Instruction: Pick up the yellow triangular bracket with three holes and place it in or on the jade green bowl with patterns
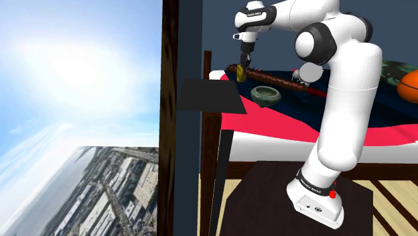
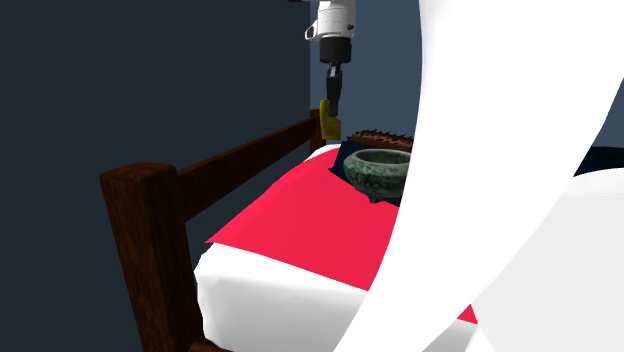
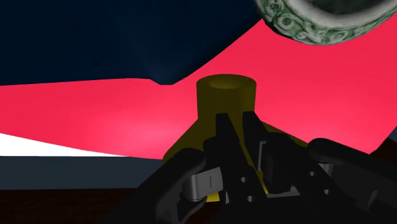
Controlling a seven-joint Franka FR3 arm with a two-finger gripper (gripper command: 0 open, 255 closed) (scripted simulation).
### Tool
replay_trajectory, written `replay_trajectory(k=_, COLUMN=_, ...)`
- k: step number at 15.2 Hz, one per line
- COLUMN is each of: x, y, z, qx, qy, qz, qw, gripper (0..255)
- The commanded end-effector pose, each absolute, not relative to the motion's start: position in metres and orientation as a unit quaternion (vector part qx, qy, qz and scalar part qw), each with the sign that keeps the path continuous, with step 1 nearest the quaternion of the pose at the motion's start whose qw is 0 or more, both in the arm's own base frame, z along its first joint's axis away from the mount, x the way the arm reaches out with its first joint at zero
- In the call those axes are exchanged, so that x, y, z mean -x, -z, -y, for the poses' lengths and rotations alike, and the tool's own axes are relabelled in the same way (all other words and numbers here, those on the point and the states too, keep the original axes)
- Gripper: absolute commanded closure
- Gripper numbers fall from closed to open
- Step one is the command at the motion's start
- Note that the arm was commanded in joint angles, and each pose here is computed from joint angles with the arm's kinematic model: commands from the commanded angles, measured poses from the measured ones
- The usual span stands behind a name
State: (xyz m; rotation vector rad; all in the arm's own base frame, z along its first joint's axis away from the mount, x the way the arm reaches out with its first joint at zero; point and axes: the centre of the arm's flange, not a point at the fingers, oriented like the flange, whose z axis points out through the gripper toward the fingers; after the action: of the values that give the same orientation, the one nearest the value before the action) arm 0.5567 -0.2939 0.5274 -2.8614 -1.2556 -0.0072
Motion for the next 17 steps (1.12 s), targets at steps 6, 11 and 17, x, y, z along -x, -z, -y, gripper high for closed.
replay_trajectory(k=6, x=-0.556, y=-0.566, z=0.295, qx=0.916, qy=0.002, qz=0.402, qw=0.008, gripper=255)
replay_trajectory(k=11, x=-0.530, y=-0.580, z=0.299, qx=0.916, qy=0.002, qz=0.402, qw=0.008, gripper=255)
replay_trajectory(k=17, x=-0.452, y=-0.588, z=0.311, qx=0.916, qy=0.002, qz=0.402, qw=0.008, gripper=255)
